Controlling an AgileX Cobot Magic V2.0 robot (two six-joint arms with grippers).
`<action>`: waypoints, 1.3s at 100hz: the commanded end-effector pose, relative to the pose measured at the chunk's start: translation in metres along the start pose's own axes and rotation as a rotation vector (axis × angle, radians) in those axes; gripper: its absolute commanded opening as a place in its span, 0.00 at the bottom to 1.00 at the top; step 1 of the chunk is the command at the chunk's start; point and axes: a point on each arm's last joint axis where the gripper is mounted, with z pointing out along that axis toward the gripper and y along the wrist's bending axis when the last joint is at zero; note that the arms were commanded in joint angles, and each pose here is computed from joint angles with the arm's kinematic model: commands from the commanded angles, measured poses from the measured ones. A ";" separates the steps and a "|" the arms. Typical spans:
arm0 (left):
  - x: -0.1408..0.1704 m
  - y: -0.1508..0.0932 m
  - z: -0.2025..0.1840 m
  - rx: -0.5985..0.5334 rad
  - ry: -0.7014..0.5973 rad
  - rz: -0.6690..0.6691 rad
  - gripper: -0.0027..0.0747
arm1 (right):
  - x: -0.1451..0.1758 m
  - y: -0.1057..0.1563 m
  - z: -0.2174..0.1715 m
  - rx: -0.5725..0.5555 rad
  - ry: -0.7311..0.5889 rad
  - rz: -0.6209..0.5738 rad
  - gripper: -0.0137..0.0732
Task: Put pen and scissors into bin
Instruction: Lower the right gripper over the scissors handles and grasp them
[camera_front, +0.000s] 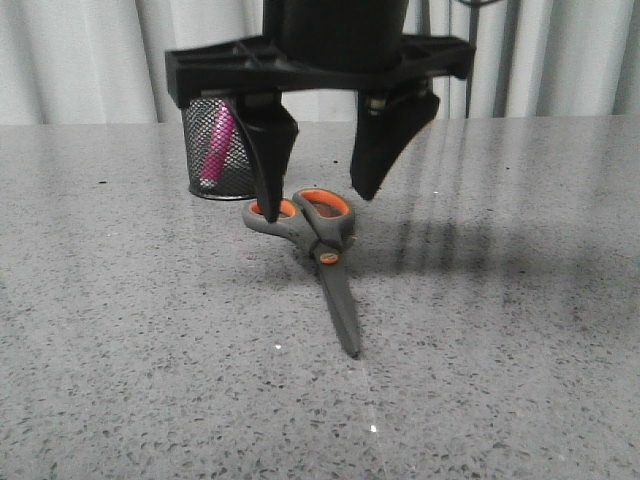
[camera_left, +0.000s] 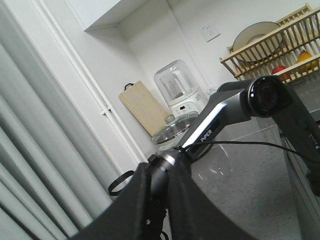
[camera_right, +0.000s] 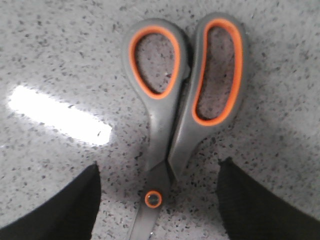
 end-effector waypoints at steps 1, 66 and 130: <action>-0.009 0.003 0.000 -0.008 -0.063 -0.046 0.12 | -0.009 -0.012 -0.018 -0.020 -0.058 0.061 0.67; -0.009 0.001 0.000 0.015 -0.062 -0.045 0.12 | -0.020 -0.017 0.023 -0.079 -0.014 0.149 0.63; -0.009 0.001 0.000 0.017 -0.062 -0.047 0.12 | -0.012 -0.031 0.023 0.080 0.061 0.068 0.08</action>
